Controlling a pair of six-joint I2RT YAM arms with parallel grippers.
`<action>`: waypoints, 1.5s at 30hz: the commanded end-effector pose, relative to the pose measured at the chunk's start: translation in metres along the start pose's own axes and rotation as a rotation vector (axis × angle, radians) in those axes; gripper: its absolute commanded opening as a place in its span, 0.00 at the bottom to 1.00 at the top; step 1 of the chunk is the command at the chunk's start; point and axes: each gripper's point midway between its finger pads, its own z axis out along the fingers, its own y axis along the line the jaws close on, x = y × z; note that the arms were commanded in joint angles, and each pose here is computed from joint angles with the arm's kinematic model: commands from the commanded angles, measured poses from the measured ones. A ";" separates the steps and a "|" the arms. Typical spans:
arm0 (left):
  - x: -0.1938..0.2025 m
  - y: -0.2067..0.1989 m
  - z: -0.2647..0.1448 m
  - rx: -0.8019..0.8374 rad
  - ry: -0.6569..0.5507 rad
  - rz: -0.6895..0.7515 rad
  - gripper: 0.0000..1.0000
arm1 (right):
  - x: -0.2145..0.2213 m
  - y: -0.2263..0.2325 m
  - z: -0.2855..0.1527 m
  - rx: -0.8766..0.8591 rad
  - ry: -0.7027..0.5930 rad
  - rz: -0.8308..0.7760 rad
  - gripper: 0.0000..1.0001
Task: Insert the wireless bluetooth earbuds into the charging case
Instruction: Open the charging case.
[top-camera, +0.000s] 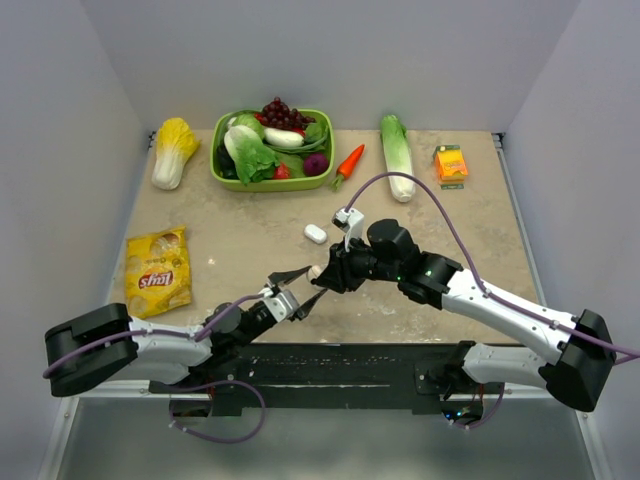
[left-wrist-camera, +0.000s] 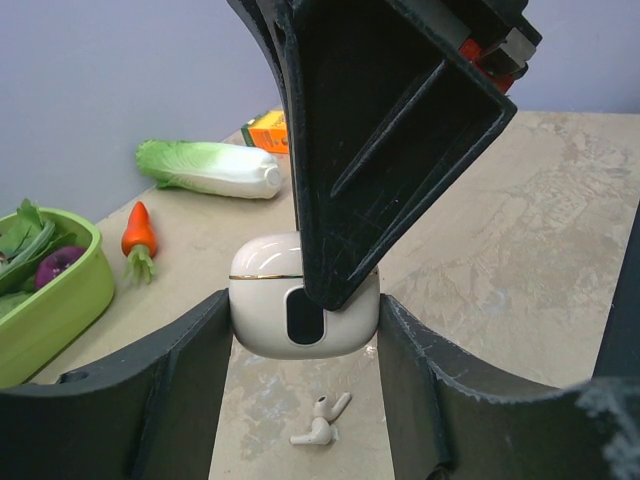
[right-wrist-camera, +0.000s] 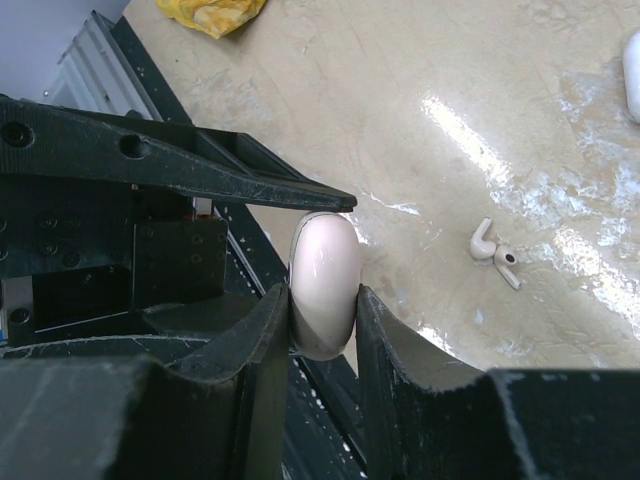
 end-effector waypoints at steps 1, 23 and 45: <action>-0.075 0.019 0.007 -0.083 -0.289 -0.091 0.60 | -0.024 -0.001 -0.004 0.036 -0.056 -0.064 0.00; -0.076 0.011 0.008 -0.045 -0.306 -0.095 0.77 | -0.026 0.010 -0.005 0.004 -0.050 -0.064 0.00; -0.089 0.012 0.009 -0.039 -0.338 -0.095 0.55 | -0.012 0.004 0.006 0.049 0.001 -0.080 0.00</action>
